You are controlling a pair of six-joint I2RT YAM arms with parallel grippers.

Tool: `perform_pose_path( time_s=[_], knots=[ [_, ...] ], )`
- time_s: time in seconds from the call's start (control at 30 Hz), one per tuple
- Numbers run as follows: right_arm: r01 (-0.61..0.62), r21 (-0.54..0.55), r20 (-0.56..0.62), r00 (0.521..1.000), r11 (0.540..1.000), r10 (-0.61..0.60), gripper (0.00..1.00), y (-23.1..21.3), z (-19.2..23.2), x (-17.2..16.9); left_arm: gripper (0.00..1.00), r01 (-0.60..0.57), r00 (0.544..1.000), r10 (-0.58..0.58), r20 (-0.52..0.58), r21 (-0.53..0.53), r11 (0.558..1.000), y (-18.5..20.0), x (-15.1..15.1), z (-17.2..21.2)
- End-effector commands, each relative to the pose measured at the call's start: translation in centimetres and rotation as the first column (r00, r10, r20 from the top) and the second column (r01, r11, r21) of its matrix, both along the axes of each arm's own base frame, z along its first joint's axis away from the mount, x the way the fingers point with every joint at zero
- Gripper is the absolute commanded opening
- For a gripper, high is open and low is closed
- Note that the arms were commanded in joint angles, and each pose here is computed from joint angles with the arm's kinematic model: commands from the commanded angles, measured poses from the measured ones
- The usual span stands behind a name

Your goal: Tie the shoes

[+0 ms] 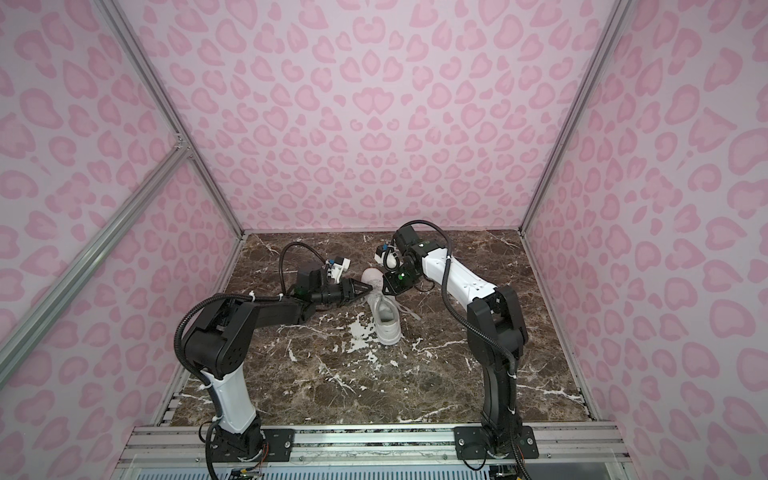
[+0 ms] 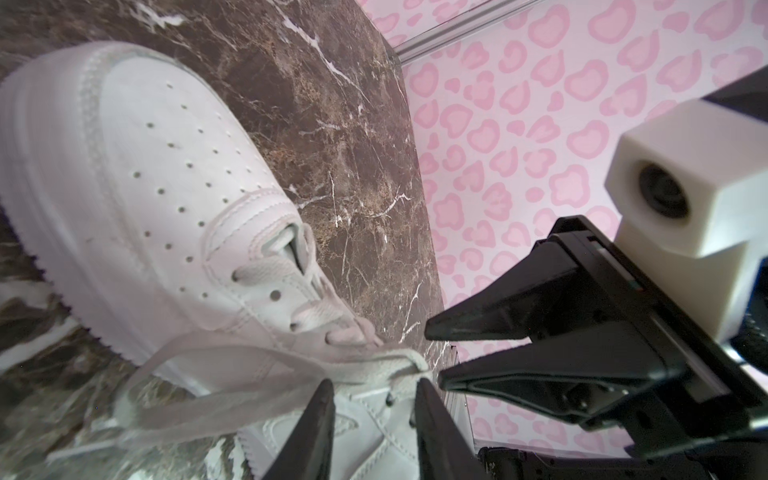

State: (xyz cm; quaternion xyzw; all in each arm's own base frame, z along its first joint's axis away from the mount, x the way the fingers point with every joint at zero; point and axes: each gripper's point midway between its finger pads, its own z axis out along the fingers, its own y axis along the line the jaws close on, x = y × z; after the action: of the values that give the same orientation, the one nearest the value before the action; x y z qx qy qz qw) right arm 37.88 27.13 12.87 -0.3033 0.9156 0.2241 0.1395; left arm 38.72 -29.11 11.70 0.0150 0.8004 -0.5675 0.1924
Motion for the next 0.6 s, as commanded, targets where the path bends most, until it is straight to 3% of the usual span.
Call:
perform_pose_path(
  time_s=[0.0, 0.33, 0.57],
  knots=[
    [0.006, 0.008, -0.012, 1.000, 1.000, -0.006, 0.26, 0.13, -0.65, 0.12, 0.35, 0.028, 0.999, -0.026, 0.039, -0.035, 0.999, -0.74, 0.26, 1.12],
    [0.006, 0.006, -0.012, 1.000, 1.000, -0.006, 0.26, 0.02, -0.87, 0.37, 0.34, 0.030, 0.999, -0.029, 0.033, -0.039, 0.999, -0.91, 0.02, 0.87],
    [0.006, 0.007, -0.012, 1.000, 1.000, -0.006, 0.26, 0.01, -0.85, 0.43, 0.19, 0.037, 0.999, -0.035, 0.033, -0.054, 0.998, -0.86, -0.43, 1.15]
  ],
)
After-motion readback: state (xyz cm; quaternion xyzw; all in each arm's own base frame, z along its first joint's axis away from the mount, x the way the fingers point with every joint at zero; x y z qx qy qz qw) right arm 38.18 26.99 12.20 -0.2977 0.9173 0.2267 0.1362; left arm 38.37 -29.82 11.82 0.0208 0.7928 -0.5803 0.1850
